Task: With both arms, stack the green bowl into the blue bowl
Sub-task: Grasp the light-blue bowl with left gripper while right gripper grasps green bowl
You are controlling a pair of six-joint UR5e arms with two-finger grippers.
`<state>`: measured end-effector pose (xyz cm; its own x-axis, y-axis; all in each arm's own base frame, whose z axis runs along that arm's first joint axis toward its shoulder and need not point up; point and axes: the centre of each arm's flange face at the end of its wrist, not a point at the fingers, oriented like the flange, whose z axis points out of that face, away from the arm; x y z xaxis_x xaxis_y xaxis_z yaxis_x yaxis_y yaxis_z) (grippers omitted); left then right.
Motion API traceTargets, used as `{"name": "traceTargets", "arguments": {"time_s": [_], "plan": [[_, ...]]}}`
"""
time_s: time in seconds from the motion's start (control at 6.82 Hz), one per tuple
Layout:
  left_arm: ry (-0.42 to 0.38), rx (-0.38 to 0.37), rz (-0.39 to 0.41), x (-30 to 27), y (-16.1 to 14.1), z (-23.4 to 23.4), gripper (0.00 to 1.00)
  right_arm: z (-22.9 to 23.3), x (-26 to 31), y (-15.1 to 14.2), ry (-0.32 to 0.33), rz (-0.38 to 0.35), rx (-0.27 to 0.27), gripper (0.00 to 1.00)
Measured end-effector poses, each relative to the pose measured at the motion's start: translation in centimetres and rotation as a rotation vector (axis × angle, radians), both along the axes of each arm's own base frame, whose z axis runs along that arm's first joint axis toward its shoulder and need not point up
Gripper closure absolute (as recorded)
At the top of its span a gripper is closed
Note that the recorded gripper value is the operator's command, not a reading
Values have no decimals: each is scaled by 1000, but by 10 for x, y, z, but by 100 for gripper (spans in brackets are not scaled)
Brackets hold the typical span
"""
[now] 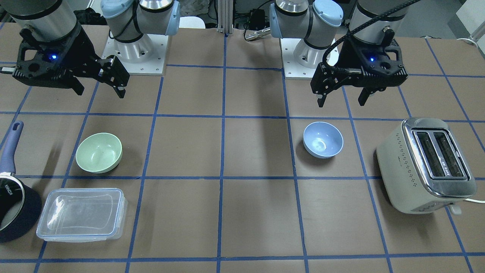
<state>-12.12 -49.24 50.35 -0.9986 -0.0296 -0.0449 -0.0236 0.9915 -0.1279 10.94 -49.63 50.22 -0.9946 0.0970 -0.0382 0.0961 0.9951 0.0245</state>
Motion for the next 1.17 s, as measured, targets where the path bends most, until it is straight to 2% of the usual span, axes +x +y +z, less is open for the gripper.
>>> {"name": "traceTargets", "arguments": {"time_s": [0.44, 0.73, 1.17], "plan": [[2, 2, -7, -1, 0, -1, 0, -1, 0, 0, 1, 0, 1, 0], [3, 49, -19, 0, 3, -23, 0, -1, 0, 0, 2, -1, 2, 0], [6, 158, -44, 5, 10, -148, 0, -4, -1, 1, 4, -2, 8, 0]]}}
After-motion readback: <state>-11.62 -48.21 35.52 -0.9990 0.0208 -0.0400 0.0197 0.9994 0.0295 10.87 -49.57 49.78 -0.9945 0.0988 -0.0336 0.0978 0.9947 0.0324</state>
